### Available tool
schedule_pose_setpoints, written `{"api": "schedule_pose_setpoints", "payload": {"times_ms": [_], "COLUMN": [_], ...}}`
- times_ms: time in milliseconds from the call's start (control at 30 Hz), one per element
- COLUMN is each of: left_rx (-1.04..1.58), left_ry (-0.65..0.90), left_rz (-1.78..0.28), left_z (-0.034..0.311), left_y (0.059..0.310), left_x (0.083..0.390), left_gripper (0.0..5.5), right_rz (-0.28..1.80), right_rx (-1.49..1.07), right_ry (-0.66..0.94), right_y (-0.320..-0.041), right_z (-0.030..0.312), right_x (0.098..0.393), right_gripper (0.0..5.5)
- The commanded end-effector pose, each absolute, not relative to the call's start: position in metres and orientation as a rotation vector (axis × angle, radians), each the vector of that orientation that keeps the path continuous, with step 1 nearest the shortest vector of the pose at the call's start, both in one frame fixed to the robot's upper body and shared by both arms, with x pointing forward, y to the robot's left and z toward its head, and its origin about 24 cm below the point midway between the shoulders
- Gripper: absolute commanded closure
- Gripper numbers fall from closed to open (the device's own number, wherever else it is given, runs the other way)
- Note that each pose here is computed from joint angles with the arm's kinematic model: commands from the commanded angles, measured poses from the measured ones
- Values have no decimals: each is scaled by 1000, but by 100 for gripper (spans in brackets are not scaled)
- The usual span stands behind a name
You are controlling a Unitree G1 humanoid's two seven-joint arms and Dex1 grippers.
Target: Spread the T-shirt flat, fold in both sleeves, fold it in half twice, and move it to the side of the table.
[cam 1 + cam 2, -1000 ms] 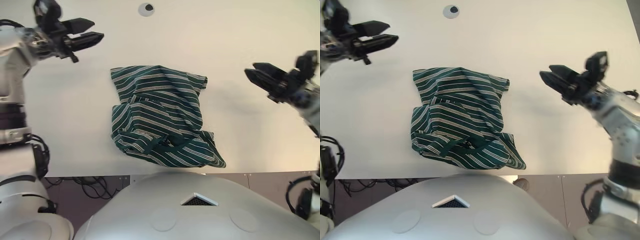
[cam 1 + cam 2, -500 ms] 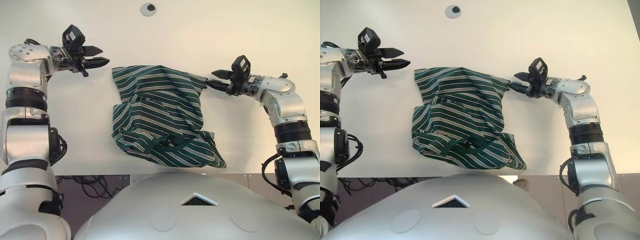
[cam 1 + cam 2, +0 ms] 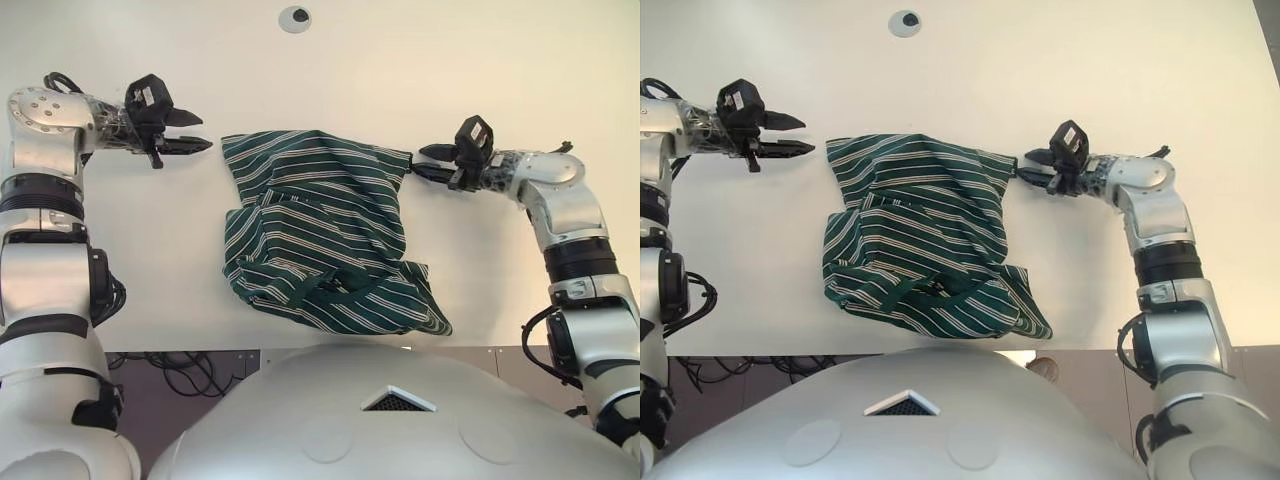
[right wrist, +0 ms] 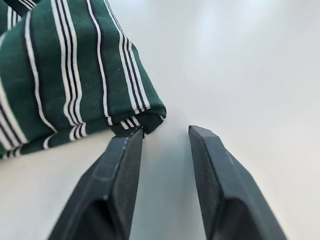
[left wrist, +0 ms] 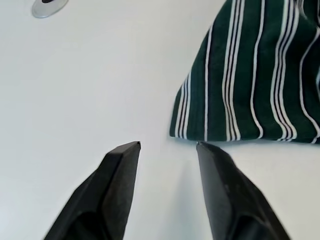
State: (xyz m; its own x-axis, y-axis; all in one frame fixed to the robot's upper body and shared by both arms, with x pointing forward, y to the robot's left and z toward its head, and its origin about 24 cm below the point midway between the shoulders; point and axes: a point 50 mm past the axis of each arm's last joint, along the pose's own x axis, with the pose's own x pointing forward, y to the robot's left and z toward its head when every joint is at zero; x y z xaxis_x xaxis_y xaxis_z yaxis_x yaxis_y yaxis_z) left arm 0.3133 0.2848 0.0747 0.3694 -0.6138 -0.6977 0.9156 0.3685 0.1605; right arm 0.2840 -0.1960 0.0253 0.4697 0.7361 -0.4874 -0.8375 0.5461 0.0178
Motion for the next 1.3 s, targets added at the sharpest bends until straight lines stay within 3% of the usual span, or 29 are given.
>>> {"api": "schedule_pose_setpoints", "payload": {"times_ms": [33,233,400,533,733,1167,1300], "left_rx": [637,653,631,604,635,794,790], "left_ry": [586,554,543,566,553,617,594], "left_rz": [-1099,-1089,-1072,-1072,-1042,-1082,-1104], "left_z": [75,74,70,67,79,67,62], "left_y": [279,273,272,273,282,285,274], "left_x": [316,320,320,317,320,313,316], "left_gripper": [345,345,345,323,233,216,216], "right_rz": [999,977,954,947,978,1032,1053], "right_rx": [-204,-185,-122,-103,-130,-248,-237], "right_ry": [503,486,496,495,482,489,483], "right_y": [-194,-199,-203,-204,-201,-187,-180], "right_z": [23,31,34,40,45,33,31], "right_x": [283,290,293,295,297,298,300], "right_gripper": [442,545,548,493,406,406,406]}}
